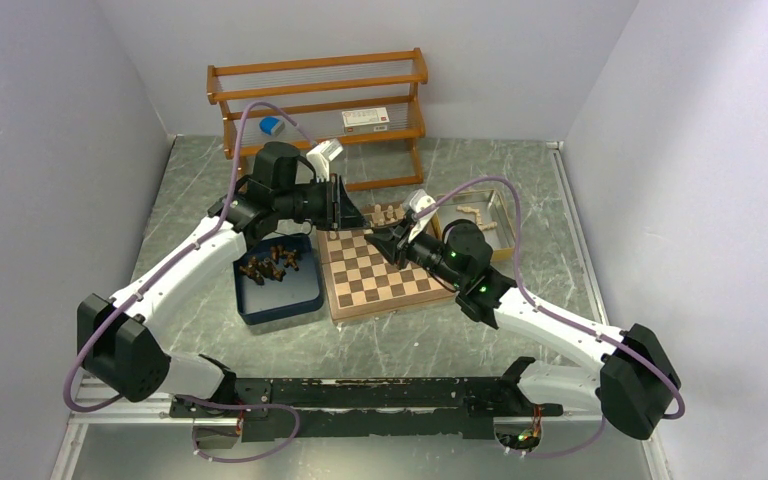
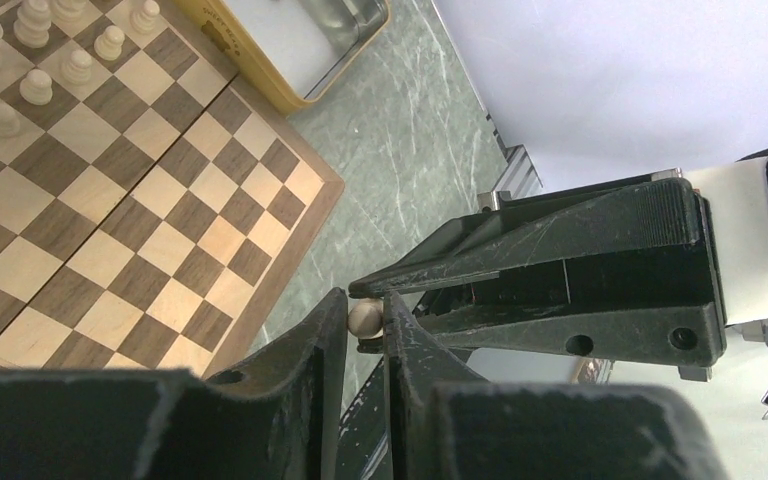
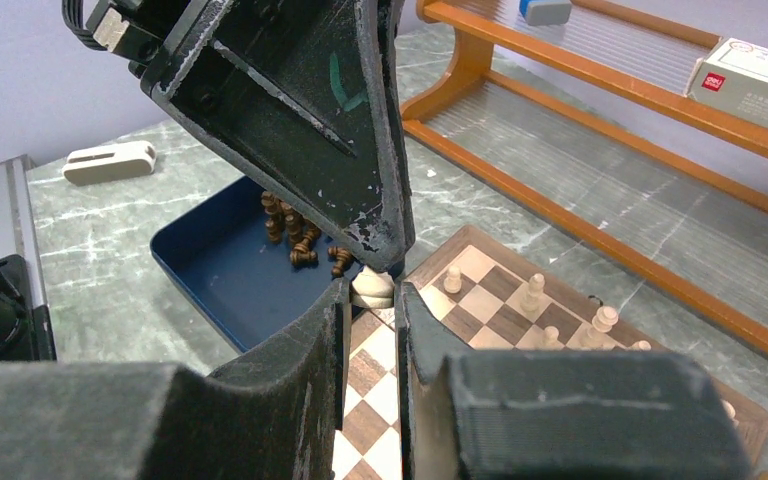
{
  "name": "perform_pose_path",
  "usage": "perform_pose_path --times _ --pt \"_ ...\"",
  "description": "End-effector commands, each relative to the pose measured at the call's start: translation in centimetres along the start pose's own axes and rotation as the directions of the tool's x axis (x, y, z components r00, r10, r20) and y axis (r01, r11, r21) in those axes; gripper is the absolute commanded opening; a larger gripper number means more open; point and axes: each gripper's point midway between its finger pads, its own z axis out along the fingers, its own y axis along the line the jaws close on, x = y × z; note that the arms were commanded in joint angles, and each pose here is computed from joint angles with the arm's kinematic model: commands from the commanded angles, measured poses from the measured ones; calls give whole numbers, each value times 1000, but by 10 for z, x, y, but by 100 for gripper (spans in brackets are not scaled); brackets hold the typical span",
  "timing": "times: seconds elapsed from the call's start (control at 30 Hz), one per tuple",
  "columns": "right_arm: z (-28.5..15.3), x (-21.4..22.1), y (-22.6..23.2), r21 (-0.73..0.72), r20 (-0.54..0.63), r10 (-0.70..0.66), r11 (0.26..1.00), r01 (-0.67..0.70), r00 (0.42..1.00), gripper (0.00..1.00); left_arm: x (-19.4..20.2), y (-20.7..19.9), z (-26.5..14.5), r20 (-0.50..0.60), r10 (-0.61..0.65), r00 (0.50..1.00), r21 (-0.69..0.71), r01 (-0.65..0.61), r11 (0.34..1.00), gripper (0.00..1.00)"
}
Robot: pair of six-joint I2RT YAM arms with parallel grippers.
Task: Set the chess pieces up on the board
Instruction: Place the chess piece on the chessboard.
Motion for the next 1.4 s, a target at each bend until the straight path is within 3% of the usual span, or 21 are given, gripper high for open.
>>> perform_pose_path --times 0.0,0.1,0.23,0.5,0.67,0.87,1.0,1.37 --pt "3 -9 -2 16 29 -18 1000 18 999 15 -1 -8 -2 -6 21 1000 28 -21 999 21" --pt "1 -5 -3 21 22 -16 1000 16 1000 25 -4 -6 -4 6 32 999 10 -32 999 19" --pt "-5 7 -11 77 -4 -6 997 6 1000 48 -12 0 -7 44 56 997 -46 -54 997 18" --pt "-25 20 -37 244 -8 88 966 -83 996 92 -31 30 -24 148 128 981 -310 -77 948 18" --pt "-37 36 -72 402 -19 222 895 -196 975 99 -33 36 -20 153 208 966 -454 -118 883 17" --pt "-56 64 -106 511 -24 369 803 -306 929 100 -31 68 -7 127 248 960 -598 -125 792 16" --pt "-71 67 -120 558 -12 369 774 -300 929 100 -35 72 10 124 292 948 -640 -148 754 16" --pt "-88 60 -132 605 15 350 742 -288 936 100 -3 132 69 -42 305 951 -763 -227 605 16"
